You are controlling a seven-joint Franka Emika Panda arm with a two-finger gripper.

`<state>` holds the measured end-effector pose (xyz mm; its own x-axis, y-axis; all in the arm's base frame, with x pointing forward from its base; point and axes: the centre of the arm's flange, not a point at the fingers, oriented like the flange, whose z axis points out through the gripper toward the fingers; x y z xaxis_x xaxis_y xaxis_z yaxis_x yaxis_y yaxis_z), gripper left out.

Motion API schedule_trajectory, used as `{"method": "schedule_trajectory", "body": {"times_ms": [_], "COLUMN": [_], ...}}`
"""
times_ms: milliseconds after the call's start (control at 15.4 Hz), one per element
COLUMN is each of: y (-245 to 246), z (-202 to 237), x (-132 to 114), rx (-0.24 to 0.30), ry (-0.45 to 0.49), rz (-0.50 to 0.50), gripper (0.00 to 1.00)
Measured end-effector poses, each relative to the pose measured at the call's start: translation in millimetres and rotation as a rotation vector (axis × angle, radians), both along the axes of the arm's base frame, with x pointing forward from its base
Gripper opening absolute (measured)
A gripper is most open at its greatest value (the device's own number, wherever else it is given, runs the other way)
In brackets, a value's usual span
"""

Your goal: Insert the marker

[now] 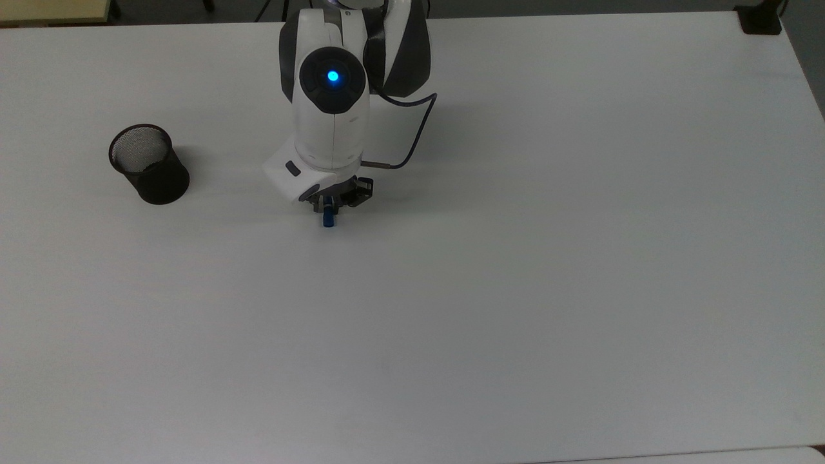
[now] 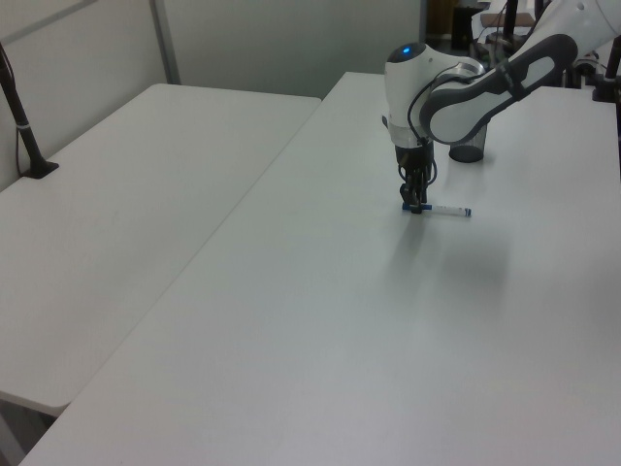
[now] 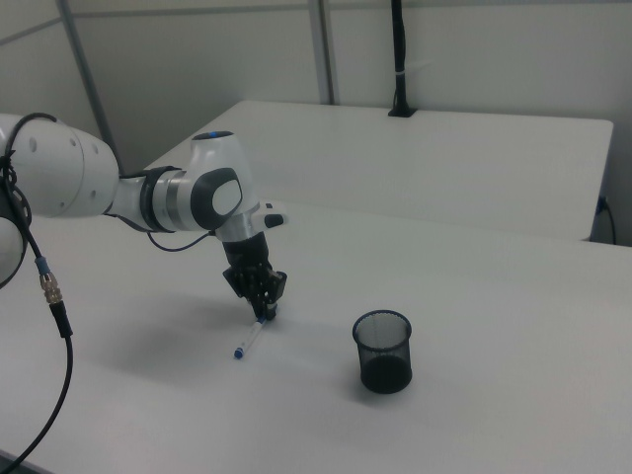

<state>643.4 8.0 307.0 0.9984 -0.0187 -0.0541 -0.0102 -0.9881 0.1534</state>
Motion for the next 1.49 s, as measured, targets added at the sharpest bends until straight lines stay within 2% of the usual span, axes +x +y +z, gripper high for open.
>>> {"method": "schedule_trajectory", "body": {"times_ms": [195, 519, 843, 1038, 1232, 1492], "y": [0.1, -4.3, -35.4, -74.1, -149.1, -215.8], "z": [0.5, 9.3, 65.7, 110.3, 156.1, 177.1], "x": [0.7, 6.3, 18.1, 16.2, 7.2, -4.2], "rx": [0.001, 0.002, 0.001, -0.007, -0.028, -0.051], "ry": [-0.007, -0.041, -0.146, -0.219, -0.297, -0.361], "rz": [-0.001, -0.02, -0.069, -0.127, -0.238, -0.328], "gripper": [0.2, 0.18, 0.18, 0.18, 0.18, 0.18]}}
